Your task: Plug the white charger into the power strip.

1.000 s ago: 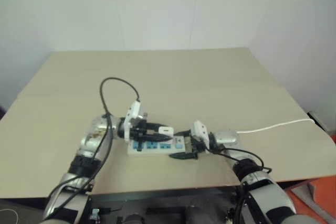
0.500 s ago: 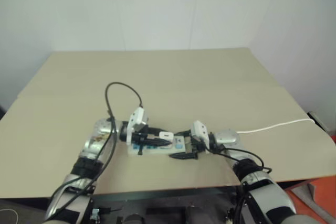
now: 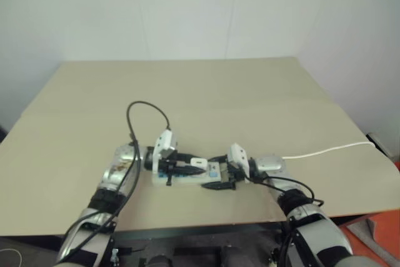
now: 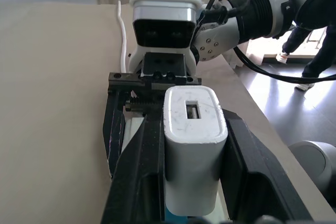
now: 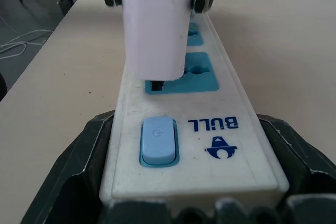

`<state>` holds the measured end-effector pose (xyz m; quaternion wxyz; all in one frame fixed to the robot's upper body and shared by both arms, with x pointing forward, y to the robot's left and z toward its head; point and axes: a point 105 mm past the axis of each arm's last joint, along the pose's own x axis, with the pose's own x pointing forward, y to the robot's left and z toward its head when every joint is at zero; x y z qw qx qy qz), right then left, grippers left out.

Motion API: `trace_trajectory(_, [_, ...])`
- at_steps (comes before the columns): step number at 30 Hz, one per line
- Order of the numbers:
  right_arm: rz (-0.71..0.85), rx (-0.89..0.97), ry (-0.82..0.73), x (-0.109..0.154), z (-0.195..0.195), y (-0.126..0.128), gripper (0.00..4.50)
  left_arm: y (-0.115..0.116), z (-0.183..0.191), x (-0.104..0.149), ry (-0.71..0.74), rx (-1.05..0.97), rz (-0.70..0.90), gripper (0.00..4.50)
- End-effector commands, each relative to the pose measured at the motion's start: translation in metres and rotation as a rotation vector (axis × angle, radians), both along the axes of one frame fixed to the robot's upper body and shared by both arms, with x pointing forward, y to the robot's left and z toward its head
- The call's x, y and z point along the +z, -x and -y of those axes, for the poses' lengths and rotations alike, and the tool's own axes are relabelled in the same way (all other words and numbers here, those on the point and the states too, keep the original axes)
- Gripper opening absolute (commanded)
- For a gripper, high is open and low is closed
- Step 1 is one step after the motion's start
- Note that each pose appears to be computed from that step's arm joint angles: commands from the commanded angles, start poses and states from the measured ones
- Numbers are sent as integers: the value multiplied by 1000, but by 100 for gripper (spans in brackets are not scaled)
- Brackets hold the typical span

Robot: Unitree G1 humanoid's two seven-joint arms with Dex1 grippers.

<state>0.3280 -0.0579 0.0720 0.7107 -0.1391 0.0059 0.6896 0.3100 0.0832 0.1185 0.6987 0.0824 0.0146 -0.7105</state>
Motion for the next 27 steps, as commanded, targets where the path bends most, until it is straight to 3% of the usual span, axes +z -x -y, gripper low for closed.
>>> trace_trajectory(1, [0,-19,42,-4,4,-2,342,-2,-1,2,-16,-12,33,101])
trace_trajectory(27, [3,-16,55,-3,7,-3,342,-3,-18,-39,-79,70,-53,101])
